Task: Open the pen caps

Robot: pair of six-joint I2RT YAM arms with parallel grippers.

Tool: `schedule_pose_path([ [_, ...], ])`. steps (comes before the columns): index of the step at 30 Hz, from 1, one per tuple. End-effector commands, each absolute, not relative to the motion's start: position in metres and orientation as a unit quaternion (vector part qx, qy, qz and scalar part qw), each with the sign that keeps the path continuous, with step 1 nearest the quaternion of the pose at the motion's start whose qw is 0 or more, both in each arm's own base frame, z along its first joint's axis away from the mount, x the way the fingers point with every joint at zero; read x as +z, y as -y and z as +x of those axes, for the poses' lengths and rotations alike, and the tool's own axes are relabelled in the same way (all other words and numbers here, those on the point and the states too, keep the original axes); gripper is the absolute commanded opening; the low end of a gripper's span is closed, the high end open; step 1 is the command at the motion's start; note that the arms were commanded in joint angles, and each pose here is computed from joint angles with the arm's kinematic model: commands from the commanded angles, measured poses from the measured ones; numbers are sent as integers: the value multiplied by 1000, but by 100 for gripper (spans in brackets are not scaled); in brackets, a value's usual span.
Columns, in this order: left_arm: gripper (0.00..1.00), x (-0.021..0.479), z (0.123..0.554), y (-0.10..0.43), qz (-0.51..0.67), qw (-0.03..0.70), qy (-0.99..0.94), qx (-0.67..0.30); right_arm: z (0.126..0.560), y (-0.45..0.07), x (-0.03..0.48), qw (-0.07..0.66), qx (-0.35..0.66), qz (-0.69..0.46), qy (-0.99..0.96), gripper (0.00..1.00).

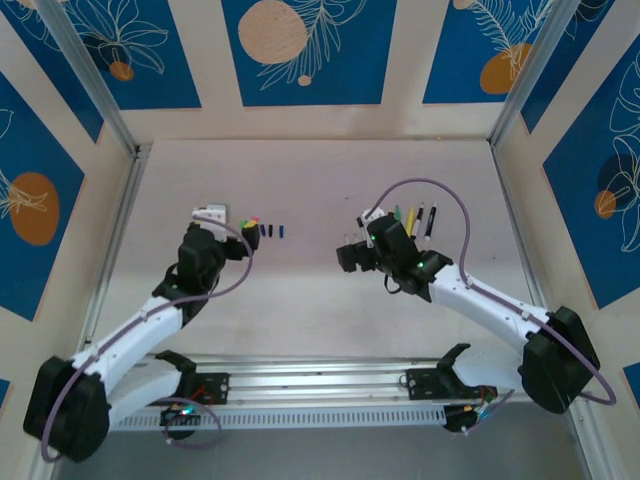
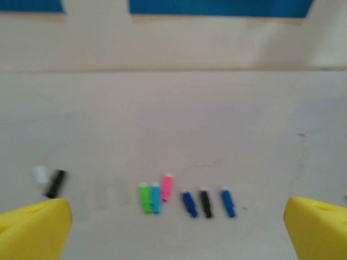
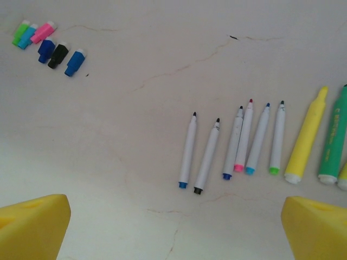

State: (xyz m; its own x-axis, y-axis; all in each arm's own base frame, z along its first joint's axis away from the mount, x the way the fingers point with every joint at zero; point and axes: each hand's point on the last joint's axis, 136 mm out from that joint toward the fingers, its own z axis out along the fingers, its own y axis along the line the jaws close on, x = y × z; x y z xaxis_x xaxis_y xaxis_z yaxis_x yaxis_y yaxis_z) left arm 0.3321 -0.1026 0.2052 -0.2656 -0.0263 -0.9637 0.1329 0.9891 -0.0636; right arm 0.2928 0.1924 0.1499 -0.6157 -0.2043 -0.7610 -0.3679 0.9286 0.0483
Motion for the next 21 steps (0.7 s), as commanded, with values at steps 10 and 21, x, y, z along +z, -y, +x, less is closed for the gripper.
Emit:
schedule_pose_path([
  [10, 100, 155, 317, -15, -100, 638, -752, 129, 316, -162, 156, 461, 41, -137, -876, 99],
  [21, 100, 118, 368, -2, -29, 625, -770, 126, 330, -114, 144, 472, -24, -84, -877, 99],
])
